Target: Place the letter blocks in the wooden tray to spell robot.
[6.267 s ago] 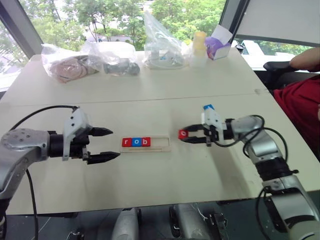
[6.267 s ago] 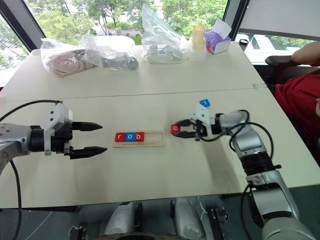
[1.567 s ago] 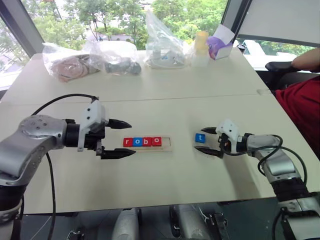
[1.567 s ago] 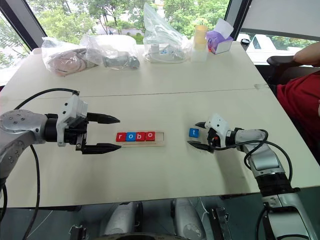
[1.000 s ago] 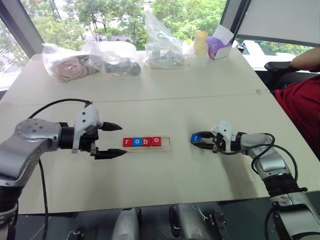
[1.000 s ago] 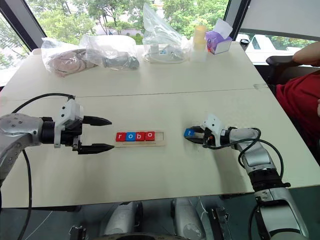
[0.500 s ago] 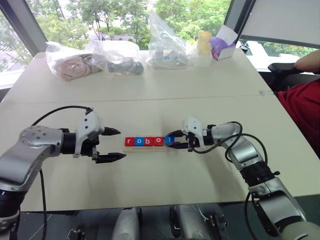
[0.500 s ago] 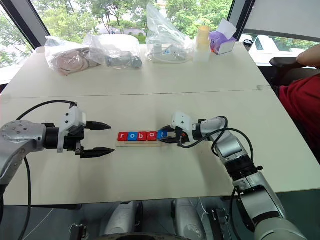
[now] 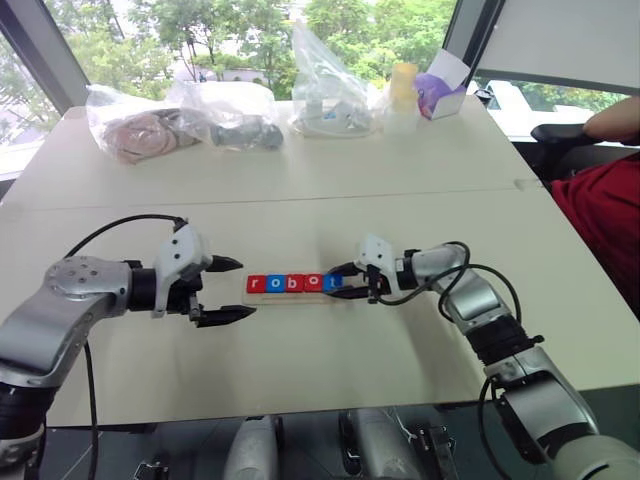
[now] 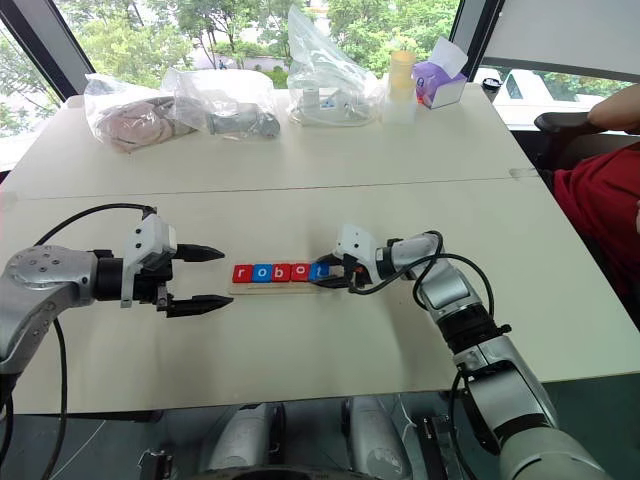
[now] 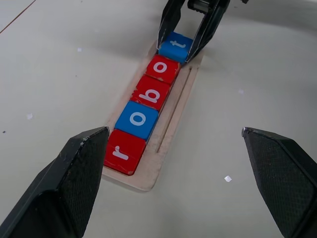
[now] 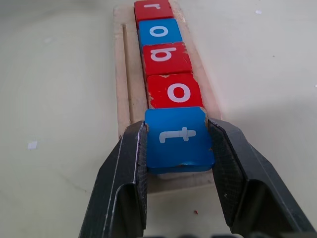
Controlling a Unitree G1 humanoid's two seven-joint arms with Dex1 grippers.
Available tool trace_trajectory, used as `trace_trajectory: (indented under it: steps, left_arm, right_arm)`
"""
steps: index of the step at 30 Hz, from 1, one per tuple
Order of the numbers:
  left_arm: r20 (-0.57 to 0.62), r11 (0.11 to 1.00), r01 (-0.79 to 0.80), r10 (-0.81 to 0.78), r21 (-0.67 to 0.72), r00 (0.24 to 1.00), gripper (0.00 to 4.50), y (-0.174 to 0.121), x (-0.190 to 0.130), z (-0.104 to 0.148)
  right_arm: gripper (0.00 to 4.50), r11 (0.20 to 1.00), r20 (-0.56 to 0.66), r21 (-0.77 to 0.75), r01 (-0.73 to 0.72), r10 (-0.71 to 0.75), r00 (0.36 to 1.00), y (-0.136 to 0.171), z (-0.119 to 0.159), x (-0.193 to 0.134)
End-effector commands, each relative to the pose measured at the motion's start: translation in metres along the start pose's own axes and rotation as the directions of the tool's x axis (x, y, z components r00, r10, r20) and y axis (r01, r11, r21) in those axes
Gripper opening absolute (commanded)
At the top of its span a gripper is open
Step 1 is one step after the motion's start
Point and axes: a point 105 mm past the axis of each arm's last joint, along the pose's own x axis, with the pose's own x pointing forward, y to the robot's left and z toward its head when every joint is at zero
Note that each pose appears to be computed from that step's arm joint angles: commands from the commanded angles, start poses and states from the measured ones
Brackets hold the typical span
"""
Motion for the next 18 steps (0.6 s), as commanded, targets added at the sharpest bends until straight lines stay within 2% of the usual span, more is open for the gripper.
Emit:
trace_trajectory:
  steps: [1,8,10,15,18]
  left_arm:
    - [0.043,0.999,-0.009,0.007,0.034,0.999,4.50,-0.001,0.002,0.013]
    - [0.046,0.999,-0.015,0.013,0.039,0.999,4.50,0.000,0.003,0.014]
    - [0.045,0.999,-0.016,0.014,0.039,0.999,4.50,0.001,0.003,0.014]
    - [0.042,0.999,-0.020,0.018,0.039,0.999,4.50,0.001,0.002,0.013]
    - [0.039,0.999,-0.038,0.036,0.039,0.999,4.50,0.004,0.000,0.012]
  right_arm:
    - [1.20,0.999,0.029,-0.037,0.012,-0.011,1.000,-0.004,0.010,0.004]
    - [1.20,0.999,0.038,-0.035,0.006,-0.005,0.999,-0.004,0.010,0.010]
    - [2.27,1.000,0.039,-0.030,0.006,-0.005,0.999,-0.004,0.009,0.010]
    - [4.48,0.999,0.057,-0.029,0.034,-0.032,0.998,-0.007,0.014,0.006]
    - [4.48,0.995,0.099,-0.015,0.100,-0.098,0.990,-0.016,0.023,-0.007]
